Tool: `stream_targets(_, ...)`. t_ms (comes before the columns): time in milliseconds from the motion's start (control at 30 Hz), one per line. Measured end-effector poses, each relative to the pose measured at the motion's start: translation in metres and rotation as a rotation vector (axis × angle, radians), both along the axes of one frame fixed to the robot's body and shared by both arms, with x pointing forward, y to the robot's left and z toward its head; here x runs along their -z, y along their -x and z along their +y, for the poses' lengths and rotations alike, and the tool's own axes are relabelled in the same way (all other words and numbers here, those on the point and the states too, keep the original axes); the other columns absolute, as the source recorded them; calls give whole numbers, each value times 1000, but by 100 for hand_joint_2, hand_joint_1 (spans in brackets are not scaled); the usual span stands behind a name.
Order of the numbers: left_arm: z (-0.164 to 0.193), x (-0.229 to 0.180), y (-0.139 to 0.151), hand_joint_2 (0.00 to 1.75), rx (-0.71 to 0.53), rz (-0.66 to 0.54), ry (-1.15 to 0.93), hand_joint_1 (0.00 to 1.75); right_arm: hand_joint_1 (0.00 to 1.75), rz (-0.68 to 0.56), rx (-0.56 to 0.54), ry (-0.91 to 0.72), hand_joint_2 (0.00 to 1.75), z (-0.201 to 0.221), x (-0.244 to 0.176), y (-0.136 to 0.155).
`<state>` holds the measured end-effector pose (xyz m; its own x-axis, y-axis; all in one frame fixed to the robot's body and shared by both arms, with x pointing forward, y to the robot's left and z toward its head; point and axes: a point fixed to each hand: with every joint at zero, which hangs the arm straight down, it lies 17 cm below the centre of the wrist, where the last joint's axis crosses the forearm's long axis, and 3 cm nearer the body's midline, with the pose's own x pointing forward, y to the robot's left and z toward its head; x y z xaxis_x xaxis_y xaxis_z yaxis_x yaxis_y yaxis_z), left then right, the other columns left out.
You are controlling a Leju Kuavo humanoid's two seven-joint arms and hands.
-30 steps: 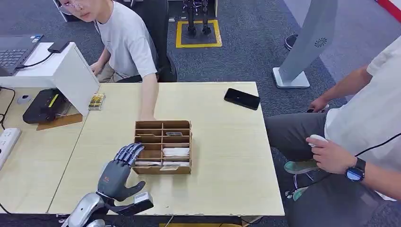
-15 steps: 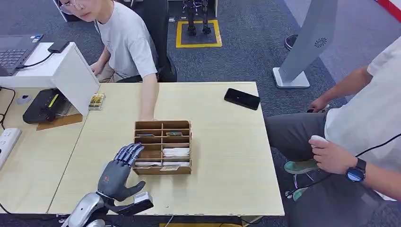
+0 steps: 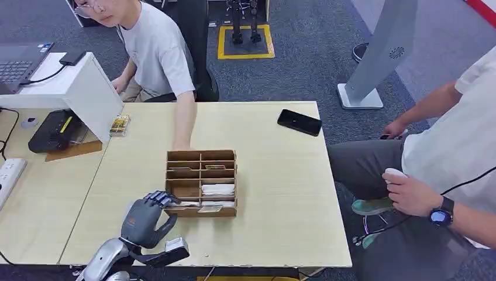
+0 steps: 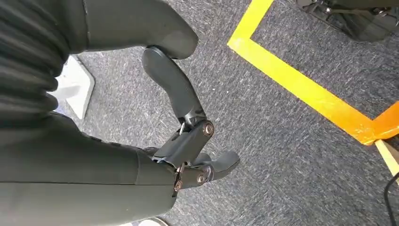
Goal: Pass the card to the sensor for recognition and then transmit it.
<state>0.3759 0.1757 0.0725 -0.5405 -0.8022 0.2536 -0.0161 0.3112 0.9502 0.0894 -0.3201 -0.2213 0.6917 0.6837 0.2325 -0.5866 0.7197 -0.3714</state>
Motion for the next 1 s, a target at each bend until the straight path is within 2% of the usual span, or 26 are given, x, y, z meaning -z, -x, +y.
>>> stream_targets(267,0,-1,-1,175,0,-1,2,131,0,-3,0,-3,175,1,-1,-1)
stream_targets(300,0,-1,-1,175,0,-1,2,120,0,-3,0,-3,175,1,-1,-1)
stream_targets(333,0,-1,-1,175,0,-1,2,147,0,-3,0,-3,175,1,-1,-1)
stream_targets(400,0,-1,-1,175,1,-1,2,145,0,-3,0,-3,175,1,-1,-1)
stream_targets(433,0,-1,-1,175,1,-1,3,110,0,-4,0,-3,175,1,-1,-1)
stream_targets(467,0,-1,-1,175,0,-1,3,87,0,-5,0,-3,175,1,-1,-1)
stream_targets(500,0,-1,-1,175,0,-1,4,105,0,-5,1,-3,175,2,-1,-2)
stream_targets(533,0,-1,-1,175,0,-1,4,113,0,-5,1,-2,175,1,-2,-2)
stream_targets(567,0,-1,0,175,0,0,4,145,0,-6,2,-2,175,2,-2,-2)
stream_targets(667,1,0,0,175,-1,3,4,169,0,-8,4,1,175,0,-3,-3)
stream_targets(700,1,0,0,175,-1,3,5,175,0,-8,5,3,175,0,-4,-4)
stream_targets(833,1,0,1,175,4,14,24,175,0,-9,5,3,175,0,-5,-4)
stream_targets(1000,0,-12,1,175,15,56,158,175,0,-15,9,5,175,-1,-6,-6)
